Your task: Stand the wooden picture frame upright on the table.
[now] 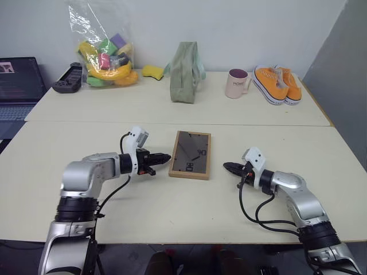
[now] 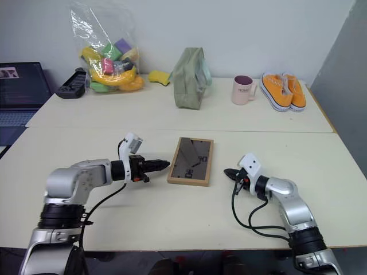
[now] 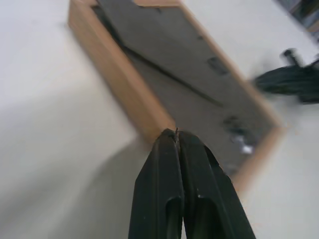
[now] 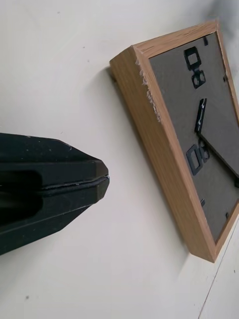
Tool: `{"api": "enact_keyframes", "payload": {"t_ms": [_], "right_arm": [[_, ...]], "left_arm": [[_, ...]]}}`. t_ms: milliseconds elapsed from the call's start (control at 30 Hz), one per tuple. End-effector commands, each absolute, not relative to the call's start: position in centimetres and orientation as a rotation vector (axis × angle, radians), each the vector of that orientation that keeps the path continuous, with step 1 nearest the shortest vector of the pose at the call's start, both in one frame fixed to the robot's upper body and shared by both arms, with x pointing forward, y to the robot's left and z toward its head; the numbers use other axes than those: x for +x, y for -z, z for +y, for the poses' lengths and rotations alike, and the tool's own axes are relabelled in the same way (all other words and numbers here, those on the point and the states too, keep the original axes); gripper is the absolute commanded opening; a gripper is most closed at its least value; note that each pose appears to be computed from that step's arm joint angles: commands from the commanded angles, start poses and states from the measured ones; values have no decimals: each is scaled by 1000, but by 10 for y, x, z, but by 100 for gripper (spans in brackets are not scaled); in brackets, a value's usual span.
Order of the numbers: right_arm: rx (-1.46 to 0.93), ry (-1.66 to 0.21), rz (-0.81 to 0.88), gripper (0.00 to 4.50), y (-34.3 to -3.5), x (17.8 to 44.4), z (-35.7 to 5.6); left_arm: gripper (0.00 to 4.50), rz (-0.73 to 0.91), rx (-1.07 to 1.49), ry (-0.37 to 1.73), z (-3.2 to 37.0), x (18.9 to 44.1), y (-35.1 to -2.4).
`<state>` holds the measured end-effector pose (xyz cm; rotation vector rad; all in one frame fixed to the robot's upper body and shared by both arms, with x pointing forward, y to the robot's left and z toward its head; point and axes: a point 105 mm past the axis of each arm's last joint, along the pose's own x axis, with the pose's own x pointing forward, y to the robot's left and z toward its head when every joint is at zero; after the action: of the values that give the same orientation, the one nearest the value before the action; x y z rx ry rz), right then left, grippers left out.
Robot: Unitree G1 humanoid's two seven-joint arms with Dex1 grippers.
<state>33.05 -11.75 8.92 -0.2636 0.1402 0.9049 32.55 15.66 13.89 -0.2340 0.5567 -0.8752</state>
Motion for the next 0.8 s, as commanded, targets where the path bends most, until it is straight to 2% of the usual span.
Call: {"api": "enact_keyframes", "payload": {"t_ms": [33, 300, 533, 800], "right_arm": [[-279, -922, 98, 0, -99, 324, -124], [-284, -911, 113, 0, -94, 321, -129], [-288, -917, 96, 0, -97, 324, -125], [-328, -960, 53, 0, -101, 325, -113]], "left_arm": [[89, 636, -408, 855, 158, 310, -157], [242, 660, -525, 880, 177, 301, -171], [375, 692, -625, 750, 209, 312, -170], [375, 717, -709, 729, 210, 320, -158]]}}
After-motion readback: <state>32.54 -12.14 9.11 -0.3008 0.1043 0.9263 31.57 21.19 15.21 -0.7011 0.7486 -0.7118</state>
